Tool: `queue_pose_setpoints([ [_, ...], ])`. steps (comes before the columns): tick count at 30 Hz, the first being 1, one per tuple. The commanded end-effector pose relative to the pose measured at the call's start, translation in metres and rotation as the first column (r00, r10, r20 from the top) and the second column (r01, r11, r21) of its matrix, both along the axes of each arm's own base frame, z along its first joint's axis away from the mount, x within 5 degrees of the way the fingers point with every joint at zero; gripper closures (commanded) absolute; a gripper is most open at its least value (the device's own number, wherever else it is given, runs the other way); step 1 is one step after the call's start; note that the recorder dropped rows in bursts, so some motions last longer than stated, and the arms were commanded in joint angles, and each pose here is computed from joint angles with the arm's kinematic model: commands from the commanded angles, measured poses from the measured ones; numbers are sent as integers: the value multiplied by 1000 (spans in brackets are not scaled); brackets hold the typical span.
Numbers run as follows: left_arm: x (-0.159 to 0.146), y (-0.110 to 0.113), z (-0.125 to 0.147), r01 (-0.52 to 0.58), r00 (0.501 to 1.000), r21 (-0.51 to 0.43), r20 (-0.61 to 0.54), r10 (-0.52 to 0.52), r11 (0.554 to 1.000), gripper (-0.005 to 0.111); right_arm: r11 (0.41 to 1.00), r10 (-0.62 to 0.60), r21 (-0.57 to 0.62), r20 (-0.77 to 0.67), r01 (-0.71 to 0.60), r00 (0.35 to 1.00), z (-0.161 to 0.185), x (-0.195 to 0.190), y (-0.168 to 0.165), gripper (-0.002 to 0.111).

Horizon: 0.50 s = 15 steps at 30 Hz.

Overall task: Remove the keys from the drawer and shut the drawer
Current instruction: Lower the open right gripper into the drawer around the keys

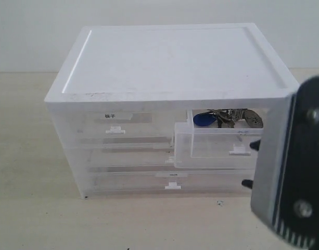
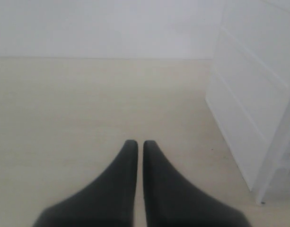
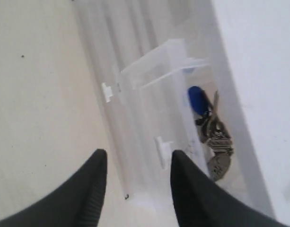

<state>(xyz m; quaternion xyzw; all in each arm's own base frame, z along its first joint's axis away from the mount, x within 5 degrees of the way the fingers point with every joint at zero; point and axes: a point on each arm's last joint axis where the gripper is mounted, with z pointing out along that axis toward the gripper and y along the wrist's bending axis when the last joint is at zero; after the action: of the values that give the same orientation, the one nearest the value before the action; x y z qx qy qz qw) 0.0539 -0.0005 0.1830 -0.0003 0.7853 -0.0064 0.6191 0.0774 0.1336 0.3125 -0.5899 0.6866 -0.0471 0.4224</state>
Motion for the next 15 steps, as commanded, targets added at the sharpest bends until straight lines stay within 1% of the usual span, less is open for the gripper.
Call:
queue_pose_setpoints([
  [1, 0, 0, 2, 1, 1000, 3, 12, -1, 1000, 102, 988, -152, 1, -3, 152, 988, 30, 7, -7, 66],
  [3, 0, 0, 2, 1, 1000, 3, 12, -1, 1000, 102, 981, -182, -63, 10, 182, 983, 35, 12, -9, 66],
  [7, 0, 0, 2, 1, 1000, 3, 12, -1, 1000, 102, 981, -137, -147, -68, 126, 988, 38, 19, -1, 66],
  [10, 0, 0, 2, 1, 1000, 3, 12, -1, 1000, 102, 970, -126, -220, -97, 102, 987, 31, 31, 3, 61],
  [13, 0, 0, 2, 1, 1000, 3, 12, -1, 1000, 102, 948, 31, -310, -108, -64, 994, 22, 39, 11, 61],
  [14, 0, 0, 2, 1, 1000, 3, 12, -1, 1000, 102, 943, 69, -317, -102, -98, 992, 20, 42, 14, 61],
  [15, 0, 0, 2, 1, 1000, 3, 12, -1, 1000, 102, 944, 75, -315, -95, -102, 993, 20, 46, 15, 61],
])
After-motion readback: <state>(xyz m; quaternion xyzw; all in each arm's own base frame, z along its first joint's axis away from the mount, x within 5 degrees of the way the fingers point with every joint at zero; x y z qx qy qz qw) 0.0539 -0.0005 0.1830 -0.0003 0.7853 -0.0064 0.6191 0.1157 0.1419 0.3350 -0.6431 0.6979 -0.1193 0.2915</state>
